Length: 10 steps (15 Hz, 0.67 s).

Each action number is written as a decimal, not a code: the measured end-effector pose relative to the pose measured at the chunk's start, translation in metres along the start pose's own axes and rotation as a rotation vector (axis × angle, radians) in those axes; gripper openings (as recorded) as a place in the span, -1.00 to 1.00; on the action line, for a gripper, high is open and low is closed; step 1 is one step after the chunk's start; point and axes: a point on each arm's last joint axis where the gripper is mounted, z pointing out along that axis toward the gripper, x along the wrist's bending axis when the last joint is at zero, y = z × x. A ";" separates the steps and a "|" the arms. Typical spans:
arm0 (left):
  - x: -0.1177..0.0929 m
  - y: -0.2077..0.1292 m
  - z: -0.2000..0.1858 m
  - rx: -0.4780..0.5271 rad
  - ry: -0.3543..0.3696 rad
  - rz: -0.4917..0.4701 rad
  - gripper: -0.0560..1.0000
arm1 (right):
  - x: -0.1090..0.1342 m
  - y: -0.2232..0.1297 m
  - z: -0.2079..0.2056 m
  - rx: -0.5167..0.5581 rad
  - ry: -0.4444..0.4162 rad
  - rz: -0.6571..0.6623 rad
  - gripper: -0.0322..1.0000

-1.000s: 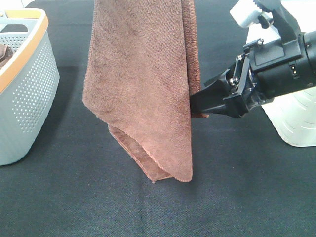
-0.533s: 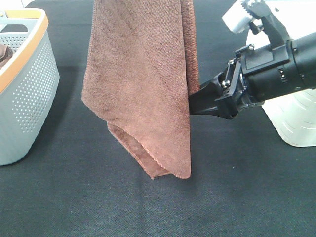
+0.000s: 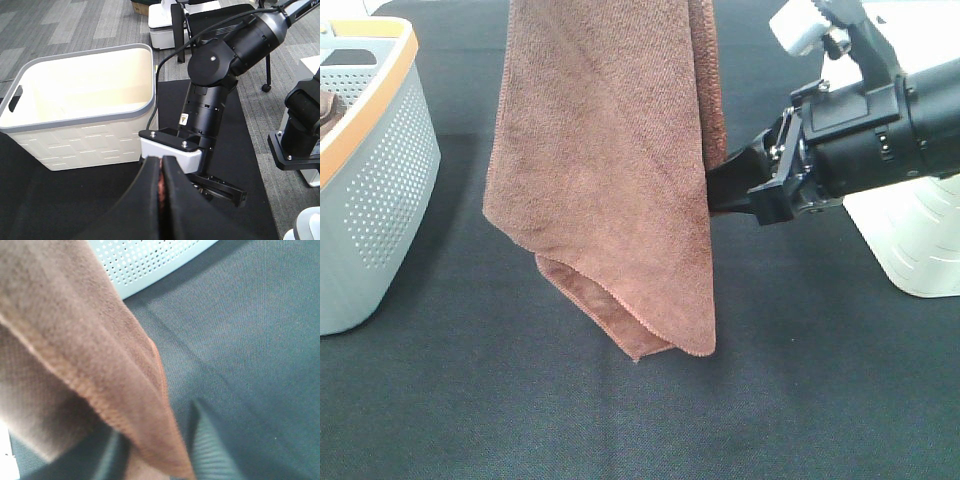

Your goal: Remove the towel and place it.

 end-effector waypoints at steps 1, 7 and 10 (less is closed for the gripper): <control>0.000 0.000 0.000 0.000 0.000 0.000 -0.89 | -0.001 -0.001 0.002 0.001 0.002 0.009 -0.52; 0.001 -0.001 0.000 0.013 0.007 0.005 -0.89 | -0.001 -0.002 0.002 0.018 0.000 0.034 -0.94; 0.003 -0.007 0.000 0.071 0.038 -0.022 -0.89 | -0.002 -0.007 0.002 0.069 -0.016 0.084 -0.94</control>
